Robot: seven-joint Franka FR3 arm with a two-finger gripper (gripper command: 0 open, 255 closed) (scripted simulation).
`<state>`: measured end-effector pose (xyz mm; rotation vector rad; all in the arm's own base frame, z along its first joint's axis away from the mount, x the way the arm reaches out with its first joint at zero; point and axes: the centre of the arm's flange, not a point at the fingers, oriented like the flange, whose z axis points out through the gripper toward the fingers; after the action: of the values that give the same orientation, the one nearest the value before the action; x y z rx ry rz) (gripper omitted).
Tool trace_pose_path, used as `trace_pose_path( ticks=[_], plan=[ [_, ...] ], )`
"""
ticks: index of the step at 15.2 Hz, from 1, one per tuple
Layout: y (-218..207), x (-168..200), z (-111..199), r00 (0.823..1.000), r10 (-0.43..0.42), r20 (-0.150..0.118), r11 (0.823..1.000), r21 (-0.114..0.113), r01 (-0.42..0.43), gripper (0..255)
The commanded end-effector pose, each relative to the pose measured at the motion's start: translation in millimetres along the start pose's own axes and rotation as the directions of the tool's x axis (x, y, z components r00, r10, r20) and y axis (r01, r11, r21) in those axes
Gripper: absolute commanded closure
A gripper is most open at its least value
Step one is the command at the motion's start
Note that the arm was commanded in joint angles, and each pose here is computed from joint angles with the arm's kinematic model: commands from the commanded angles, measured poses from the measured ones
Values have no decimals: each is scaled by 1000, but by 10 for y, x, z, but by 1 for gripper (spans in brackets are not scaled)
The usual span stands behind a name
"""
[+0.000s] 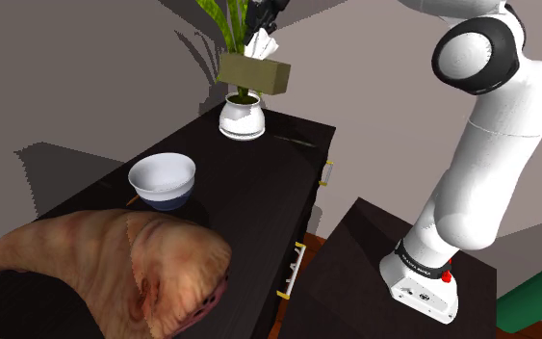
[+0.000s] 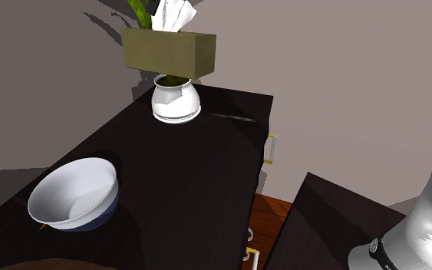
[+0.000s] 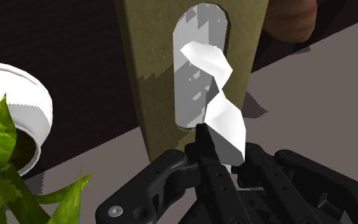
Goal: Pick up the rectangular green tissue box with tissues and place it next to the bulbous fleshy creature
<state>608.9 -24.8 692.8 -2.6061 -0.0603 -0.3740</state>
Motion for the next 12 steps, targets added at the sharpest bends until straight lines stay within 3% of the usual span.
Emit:
trace_pose_path(
  ticks=[1,12],
  plan=[
    [-216,-129,91,1000,-1,-1,1000,-1,1,255],
    [-1382,-893,496,1000,-1,-1,1000,-1,1,255]
  ],
)
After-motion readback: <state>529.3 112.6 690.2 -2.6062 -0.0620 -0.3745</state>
